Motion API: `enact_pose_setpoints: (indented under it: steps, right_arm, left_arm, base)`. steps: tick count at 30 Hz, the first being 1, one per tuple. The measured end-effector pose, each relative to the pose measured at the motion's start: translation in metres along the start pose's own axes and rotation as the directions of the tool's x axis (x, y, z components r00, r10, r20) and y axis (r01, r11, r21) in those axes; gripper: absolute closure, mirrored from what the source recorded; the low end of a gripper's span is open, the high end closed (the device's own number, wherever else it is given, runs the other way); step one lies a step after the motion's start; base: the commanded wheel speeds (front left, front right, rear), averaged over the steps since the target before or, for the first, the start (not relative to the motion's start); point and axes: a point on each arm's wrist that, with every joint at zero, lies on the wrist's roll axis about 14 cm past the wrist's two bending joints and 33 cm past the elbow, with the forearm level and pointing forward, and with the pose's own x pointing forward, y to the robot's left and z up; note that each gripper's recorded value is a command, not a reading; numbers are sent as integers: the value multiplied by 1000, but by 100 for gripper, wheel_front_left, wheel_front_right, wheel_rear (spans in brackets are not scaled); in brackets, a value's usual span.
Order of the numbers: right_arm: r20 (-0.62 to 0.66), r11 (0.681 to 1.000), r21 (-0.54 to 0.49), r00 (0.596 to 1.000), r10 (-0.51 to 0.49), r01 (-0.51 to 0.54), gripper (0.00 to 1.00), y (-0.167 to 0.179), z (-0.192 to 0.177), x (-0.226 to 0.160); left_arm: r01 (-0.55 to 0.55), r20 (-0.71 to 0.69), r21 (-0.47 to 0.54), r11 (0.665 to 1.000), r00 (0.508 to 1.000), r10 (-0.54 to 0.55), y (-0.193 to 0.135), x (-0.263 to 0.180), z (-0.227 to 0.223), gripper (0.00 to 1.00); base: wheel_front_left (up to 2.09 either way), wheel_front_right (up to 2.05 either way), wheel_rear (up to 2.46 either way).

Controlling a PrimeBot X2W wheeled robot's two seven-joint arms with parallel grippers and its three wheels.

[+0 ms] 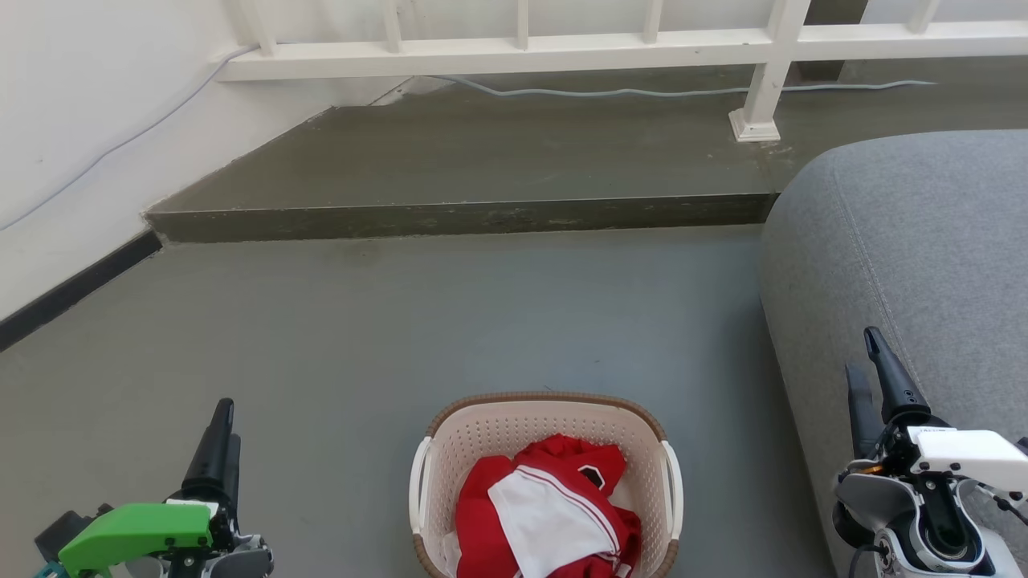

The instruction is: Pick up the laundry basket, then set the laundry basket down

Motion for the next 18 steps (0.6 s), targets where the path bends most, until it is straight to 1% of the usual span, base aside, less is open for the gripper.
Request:
enact_pose_setpoints:
  steps: [7,10,18]
  right_arm:
    - [-2,997,-68,1000,21,-21,0,7,-2,1]
    - [-2,995,-93,1000,28,-28,0,9,-3,2]
    - [-24,979,-200,999,43,-47,0,14,-7,3]
  left_arm:
    - [16,-1,47,999,1000,-16,-6,2,-3,0]
    - [21,-7,85,996,1000,-20,-7,2,-6,0]
    - [30,-8,182,983,1000,-30,-10,3,-5,0]
  base:
    - [0,0,0]
    - [0,0,0]
    - [0,0,0]
